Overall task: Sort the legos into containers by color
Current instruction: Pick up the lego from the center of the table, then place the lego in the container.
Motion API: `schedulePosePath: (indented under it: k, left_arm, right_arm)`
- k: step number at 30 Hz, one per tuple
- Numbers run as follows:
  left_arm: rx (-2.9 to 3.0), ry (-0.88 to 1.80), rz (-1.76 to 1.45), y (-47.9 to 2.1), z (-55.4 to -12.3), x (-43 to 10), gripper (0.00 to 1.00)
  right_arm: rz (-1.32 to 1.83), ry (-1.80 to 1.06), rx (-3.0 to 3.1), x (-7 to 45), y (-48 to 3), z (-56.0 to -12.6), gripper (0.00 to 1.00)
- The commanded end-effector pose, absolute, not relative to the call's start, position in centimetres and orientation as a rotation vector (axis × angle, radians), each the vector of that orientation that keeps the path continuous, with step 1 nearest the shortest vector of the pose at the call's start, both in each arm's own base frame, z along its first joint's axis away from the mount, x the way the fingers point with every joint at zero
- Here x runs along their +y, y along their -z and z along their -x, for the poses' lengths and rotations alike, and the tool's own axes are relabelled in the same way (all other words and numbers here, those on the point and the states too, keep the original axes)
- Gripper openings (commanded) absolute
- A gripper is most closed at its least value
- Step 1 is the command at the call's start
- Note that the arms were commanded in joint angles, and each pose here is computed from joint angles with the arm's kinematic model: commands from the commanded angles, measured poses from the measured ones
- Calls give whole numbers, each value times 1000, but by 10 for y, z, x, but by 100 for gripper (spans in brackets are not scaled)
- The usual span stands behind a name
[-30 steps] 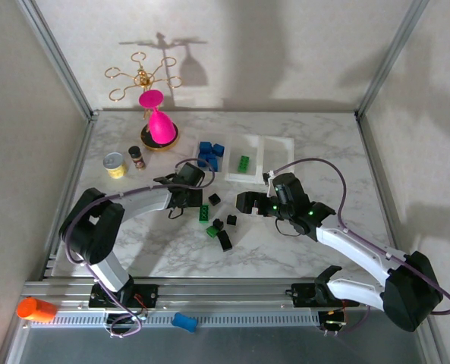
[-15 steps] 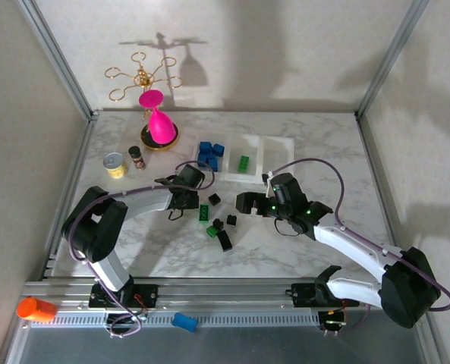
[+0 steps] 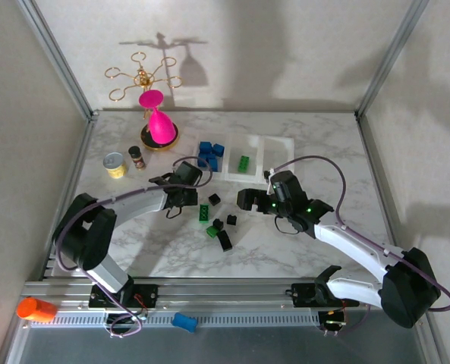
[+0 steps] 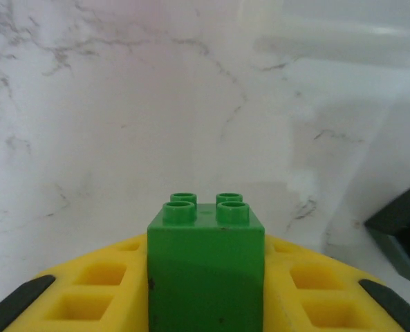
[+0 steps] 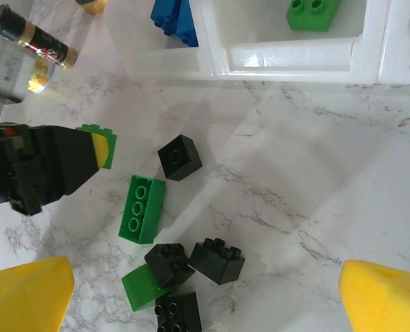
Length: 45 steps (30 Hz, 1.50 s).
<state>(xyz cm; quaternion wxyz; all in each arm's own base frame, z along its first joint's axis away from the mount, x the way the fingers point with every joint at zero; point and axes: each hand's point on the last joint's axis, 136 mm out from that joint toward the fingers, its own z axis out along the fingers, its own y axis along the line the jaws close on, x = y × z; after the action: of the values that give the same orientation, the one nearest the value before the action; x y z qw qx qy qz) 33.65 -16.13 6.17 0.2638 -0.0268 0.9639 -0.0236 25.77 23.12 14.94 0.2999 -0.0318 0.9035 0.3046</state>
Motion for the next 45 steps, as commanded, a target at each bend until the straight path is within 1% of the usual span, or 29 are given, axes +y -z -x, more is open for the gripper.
schedulePosePath:
  k: [1,7,12,19,25,30,36,45]
  left_arm:
    - [2529,120,89,-102,-345,-172,27]
    - [2447,251,33,-146,-352,-217,27]
    - [2377,339,-4,-177,-371,-259,26]
    - [2327,400,-25,-191,-405,-306,25]
    - [2304,361,-2,-184,-440,-329,24]
    - [2282,286,12,-175,-471,-343,24]
    - [2316,186,0,-140,-498,-352,26]
    - [2373,116,-16,-94,-518,-355,28]
  right_arm:
    - [12,-784,2383,222,-161,-267,99]
    - [-63,-759,2366,201,-169,-278,99]
    - [-131,-735,2343,181,-175,-286,99]
    - [-184,-730,2295,161,-186,-297,99]
    - [-207,-734,2240,149,-193,-311,99]
    - [-236,-731,2239,144,-189,-322,99]
    - [-247,-722,2255,138,-181,-327,99]
    - [-266,-711,2269,129,-172,-325,99]
